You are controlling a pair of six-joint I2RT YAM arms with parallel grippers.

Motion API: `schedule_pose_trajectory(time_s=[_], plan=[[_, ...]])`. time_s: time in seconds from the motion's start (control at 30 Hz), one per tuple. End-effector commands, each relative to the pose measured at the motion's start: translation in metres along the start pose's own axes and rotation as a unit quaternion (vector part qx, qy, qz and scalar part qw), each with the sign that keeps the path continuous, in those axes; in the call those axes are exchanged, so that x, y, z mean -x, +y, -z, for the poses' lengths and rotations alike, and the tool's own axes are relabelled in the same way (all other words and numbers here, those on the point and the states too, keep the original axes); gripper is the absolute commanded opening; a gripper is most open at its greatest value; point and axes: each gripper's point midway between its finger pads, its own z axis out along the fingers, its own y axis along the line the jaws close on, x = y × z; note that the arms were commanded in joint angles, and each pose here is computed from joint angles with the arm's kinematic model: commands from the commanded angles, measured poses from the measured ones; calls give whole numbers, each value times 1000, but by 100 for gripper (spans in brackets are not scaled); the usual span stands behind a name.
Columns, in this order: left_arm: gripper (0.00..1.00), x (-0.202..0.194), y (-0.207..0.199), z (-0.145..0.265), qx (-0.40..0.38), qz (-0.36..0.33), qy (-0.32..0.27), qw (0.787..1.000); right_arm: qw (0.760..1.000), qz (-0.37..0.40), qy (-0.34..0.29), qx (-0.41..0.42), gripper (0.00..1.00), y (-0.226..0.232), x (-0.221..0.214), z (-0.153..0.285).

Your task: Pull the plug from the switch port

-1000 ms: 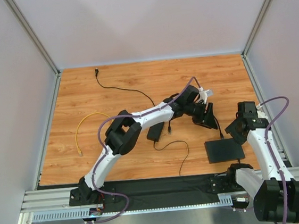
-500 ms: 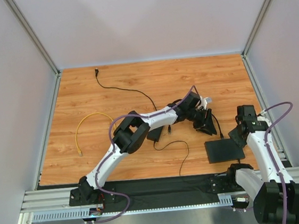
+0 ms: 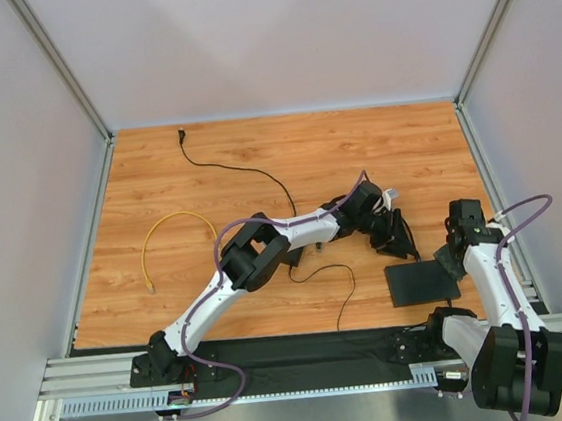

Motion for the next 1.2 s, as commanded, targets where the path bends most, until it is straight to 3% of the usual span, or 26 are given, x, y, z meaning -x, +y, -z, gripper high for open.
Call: schedule_pose_trajectory(time_s=[0.0, 0.27, 0.93, 1.03, 1.13, 1.17], plan=[[45, 1, -5, -10, -17, 19, -19, 999, 1000, -1, -21, 5, 34, 5, 10, -3], [37, -3, 3, -20, -6, 31, -27, 999, 1000, 4, -18, 5, 33, 5, 8, -6], [33, -25, 21, -34, -7, 46, -11, 999, 1000, 9, -16, 11, 29, 7, 9, -5], [27, -21, 22, -32, -4, 43, -19, 999, 1000, 10, -15, 10, 27, 7, 8, -6], [15, -14, 23, -30, -5, 45, -30, 999, 1000, 11, -10, 12, 27, 7, 6, -6], [7, -12, 22, -30, -5, 41, -34, 999, 1000, 12, -11, 11, 27, 7, 6, -6]])
